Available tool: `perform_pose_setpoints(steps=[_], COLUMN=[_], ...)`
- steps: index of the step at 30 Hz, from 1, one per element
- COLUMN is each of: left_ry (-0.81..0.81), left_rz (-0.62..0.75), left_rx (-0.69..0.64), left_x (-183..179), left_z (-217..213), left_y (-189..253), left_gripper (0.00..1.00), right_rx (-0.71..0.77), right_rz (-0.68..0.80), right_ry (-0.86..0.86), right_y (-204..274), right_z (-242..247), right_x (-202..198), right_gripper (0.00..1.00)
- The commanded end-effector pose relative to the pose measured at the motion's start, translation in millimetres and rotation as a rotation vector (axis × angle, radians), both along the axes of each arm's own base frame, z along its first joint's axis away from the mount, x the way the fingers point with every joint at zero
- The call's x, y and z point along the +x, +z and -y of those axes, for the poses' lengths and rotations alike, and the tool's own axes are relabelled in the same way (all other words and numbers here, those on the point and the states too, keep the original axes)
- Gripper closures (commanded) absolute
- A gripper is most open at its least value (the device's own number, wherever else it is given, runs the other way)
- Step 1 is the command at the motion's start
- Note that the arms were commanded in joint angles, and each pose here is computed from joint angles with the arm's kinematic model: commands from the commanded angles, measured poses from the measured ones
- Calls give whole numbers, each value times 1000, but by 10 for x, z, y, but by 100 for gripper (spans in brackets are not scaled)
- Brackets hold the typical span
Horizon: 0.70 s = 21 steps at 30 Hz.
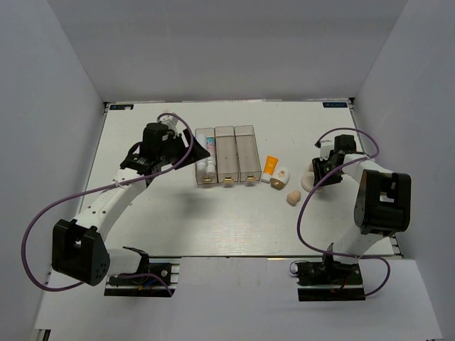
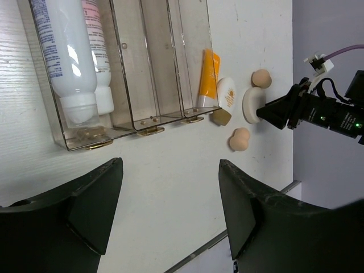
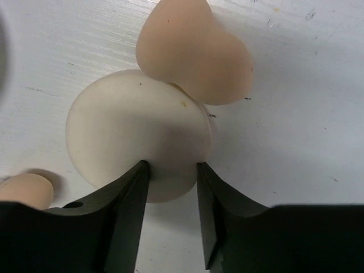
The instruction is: Organize the makeup
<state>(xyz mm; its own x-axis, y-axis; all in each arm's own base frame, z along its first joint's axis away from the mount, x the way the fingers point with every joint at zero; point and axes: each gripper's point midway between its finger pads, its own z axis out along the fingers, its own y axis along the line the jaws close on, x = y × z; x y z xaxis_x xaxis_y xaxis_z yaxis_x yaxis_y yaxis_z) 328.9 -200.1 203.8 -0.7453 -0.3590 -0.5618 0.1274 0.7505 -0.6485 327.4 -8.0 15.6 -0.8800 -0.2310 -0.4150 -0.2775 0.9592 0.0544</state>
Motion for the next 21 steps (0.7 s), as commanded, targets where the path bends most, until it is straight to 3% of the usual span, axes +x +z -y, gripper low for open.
perform_pose_setpoints(steps=[1, 3, 5, 7, 21], left_ry=[-9, -20, -20, -31, -90], left_rz=[35, 31, 35, 34, 55], left_rx=[-26, -28, -29, -31, -46], left_x=[-18, -34, -21, -31, -38], left_z=[40, 77, 82, 125, 350], left_y=[122, 106, 121, 122, 132], left_gripper=[22, 23, 23, 23, 23], right_rx=[7, 27, 46, 58, 261], right_rz=[-36, -51, -48, -28, 260], right_ry=[-10, -11, -13, -12, 305], right_y=[-188, -227, -224, -164, 935], right_z=[27, 4, -10, -21, -543], right_x=[-46, -83, -88, -73, 119], right_gripper=[58, 65, 78, 100, 100])
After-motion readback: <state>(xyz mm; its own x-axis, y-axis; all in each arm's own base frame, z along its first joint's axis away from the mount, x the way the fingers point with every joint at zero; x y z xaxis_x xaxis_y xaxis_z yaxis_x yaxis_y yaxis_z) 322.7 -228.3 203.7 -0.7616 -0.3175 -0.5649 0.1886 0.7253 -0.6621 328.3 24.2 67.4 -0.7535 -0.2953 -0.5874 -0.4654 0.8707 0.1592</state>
